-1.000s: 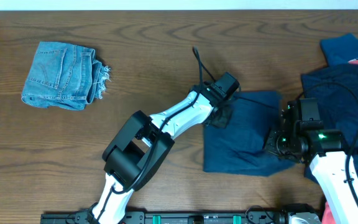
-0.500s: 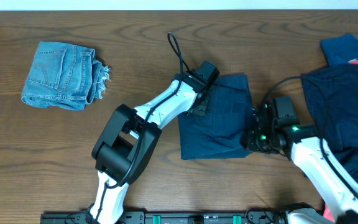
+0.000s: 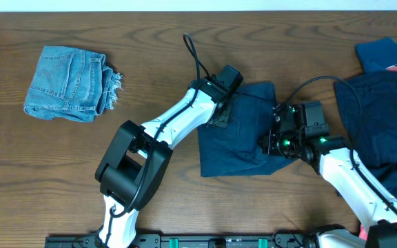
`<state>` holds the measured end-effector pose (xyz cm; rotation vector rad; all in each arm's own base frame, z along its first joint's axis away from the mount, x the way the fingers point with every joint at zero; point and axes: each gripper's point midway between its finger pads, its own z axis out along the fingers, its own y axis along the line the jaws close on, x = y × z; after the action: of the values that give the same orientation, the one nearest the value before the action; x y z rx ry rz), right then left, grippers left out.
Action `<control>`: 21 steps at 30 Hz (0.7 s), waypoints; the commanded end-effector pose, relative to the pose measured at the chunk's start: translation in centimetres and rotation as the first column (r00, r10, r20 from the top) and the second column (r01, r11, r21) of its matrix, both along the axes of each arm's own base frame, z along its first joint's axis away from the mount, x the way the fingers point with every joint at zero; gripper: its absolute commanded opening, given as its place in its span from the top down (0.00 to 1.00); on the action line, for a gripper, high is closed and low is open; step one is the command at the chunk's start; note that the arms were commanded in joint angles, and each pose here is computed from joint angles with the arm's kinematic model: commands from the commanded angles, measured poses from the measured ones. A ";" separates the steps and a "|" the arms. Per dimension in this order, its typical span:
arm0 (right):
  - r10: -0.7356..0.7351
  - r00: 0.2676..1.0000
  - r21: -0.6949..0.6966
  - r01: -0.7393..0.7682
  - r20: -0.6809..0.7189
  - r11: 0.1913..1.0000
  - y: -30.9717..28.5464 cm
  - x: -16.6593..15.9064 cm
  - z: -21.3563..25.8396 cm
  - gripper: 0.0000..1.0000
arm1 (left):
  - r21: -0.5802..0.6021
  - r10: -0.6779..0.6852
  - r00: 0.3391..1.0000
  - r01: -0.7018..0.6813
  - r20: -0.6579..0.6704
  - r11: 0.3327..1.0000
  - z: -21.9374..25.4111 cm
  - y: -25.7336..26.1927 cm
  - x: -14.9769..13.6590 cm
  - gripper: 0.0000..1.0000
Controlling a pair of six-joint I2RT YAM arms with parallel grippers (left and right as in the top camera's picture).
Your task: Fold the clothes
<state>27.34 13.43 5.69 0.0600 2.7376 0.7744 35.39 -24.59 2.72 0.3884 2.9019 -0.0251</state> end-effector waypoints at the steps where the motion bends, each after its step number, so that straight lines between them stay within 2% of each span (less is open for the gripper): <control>1: 0.032 0.997 -0.009 -0.032 -0.065 0.999 0.7 -1.2 -1.5 0.99 | 0.001 0.015 1.000 -0.015 0.013 1.000 0.6 0.3 0.0 0.94; 3: -0.003 0.989 -0.104 -0.013 -0.148 0.995 -0.5 -2.6 -3.6 0.99 | 0.001 0.016 1.000 -0.016 0.013 1.000 0.6 0.4 0.0 0.94; 6: -0.264 0.923 -0.369 0.151 -0.279 0.917 -5.6 -5.3 -6.3 0.99 | 0.004 0.016 1.000 -0.016 0.009 1.000 0.6 0.5 -0.1 0.94; 8: -0.379 0.882 -0.476 0.215 -0.280 0.853 -8.1 -6.2 -6.5 0.99 | 0.005 0.015 1.000 -0.015 0.007 1.000 0.6 0.5 -0.1 0.94; 10: -0.376 0.888 -0.463 0.224 -0.267 0.858 -8.3 -5.7 -6.1 0.99 | 0.006 0.015 1.000 -0.015 0.007 1.000 0.6 0.5 -0.1 0.94; 12: -0.266 0.932 -0.357 0.168 -0.246 0.919 -6.6 -4.6 -5.2 0.99 | 0.005 0.015 1.000 -0.015 0.008 1.000 0.6 0.5 -0.1 0.94; 14: -0.114 0.976 -0.239 0.067 -0.188 0.969 -4.4 -3.3 -3.8 0.87 | 0.005 0.015 1.000 -0.015 0.008 1.000 0.6 0.5 -0.1 0.94; 17: 0.010 0.996 -0.151 -0.024 -0.093 0.988 -2.6 -2.1 -1.7 0.75 | 0.007 0.013 1.000 -0.013 0.007 1.000 0.6 0.5 -0.1 0.94; 21: 0.041 0.999 -0.103 -0.039 0.012 0.994 -1.7 -0.6 1.7 0.71 | 0.013 0.029 1.000 -0.029 -0.001 1.000 0.8 1.3 0.0 0.93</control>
<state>25.19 10.41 4.01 0.1190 2.8874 0.5391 35.14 -24.31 2.63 0.3795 2.9167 -0.0154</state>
